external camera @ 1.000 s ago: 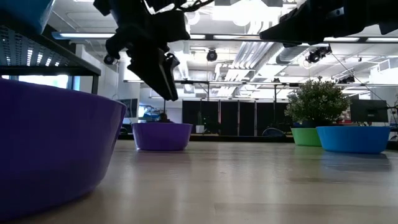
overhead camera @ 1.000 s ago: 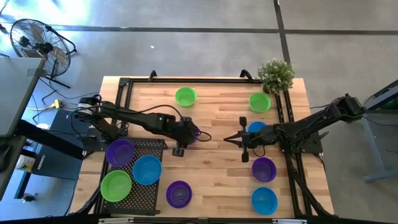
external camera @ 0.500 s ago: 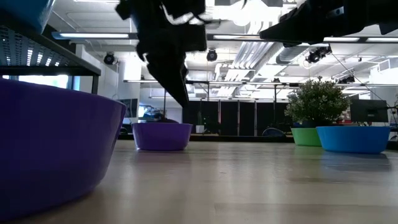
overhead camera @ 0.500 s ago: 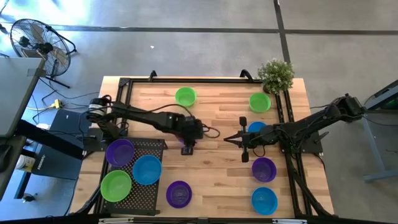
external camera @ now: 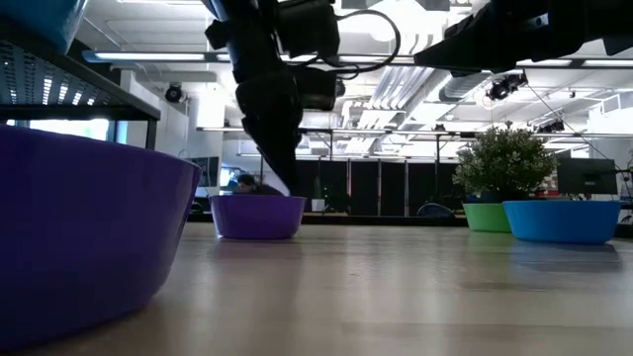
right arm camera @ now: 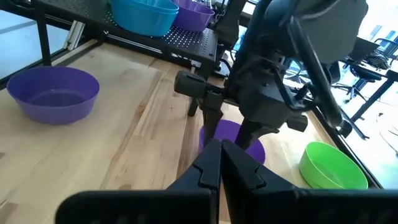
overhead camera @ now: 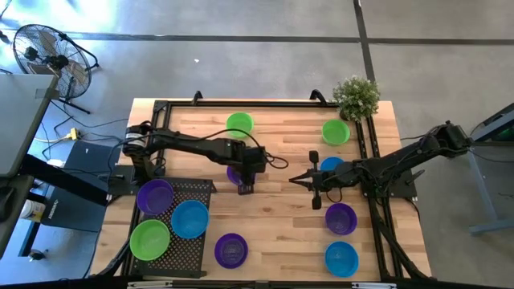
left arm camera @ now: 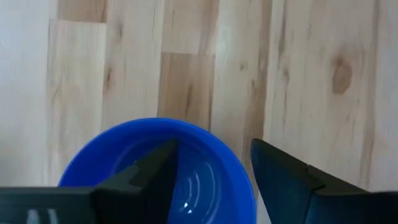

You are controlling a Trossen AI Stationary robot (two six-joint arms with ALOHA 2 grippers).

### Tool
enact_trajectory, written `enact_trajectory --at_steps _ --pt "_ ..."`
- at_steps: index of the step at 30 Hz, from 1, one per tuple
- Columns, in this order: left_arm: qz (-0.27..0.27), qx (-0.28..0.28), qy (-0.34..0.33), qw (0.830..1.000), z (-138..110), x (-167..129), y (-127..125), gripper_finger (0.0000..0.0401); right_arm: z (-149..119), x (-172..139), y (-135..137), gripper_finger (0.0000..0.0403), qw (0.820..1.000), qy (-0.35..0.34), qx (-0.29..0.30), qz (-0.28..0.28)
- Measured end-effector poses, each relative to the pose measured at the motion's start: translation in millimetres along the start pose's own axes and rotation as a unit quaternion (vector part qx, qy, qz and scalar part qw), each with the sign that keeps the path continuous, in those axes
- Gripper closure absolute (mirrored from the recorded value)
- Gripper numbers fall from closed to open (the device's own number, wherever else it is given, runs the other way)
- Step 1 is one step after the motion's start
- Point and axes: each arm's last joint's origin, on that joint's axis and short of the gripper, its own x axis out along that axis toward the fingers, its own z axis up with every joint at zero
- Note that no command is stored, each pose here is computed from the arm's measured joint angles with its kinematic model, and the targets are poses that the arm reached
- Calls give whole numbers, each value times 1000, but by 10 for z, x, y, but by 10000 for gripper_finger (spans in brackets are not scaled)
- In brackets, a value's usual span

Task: Pick & Place Mini bowls
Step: Stack the violet bowl on the other violet bowl on the shelf

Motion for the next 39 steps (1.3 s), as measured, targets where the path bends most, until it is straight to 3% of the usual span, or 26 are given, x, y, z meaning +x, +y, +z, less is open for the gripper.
enact_trajectory --at_steps 9,21,25,33,39 --pt "-21 5 5 1000 -9 -3 -15 203 0 0 -1 402 1000 0 0 0" --pt "-11 -3 30 999 -35 243 7 207 -7 -1 1 402 1000 3 0 1" --pt "3 -2 31 1000 -38 241 14 245 -8 0 2 402 1000 3 0 1" --pt "8 28 42 999 -59 235 19 386 -8 0 2 402 1000 3 0 1" --pt "21 48 42 998 -50 117 19 391 -8 0 2 402 1000 4 0 1"
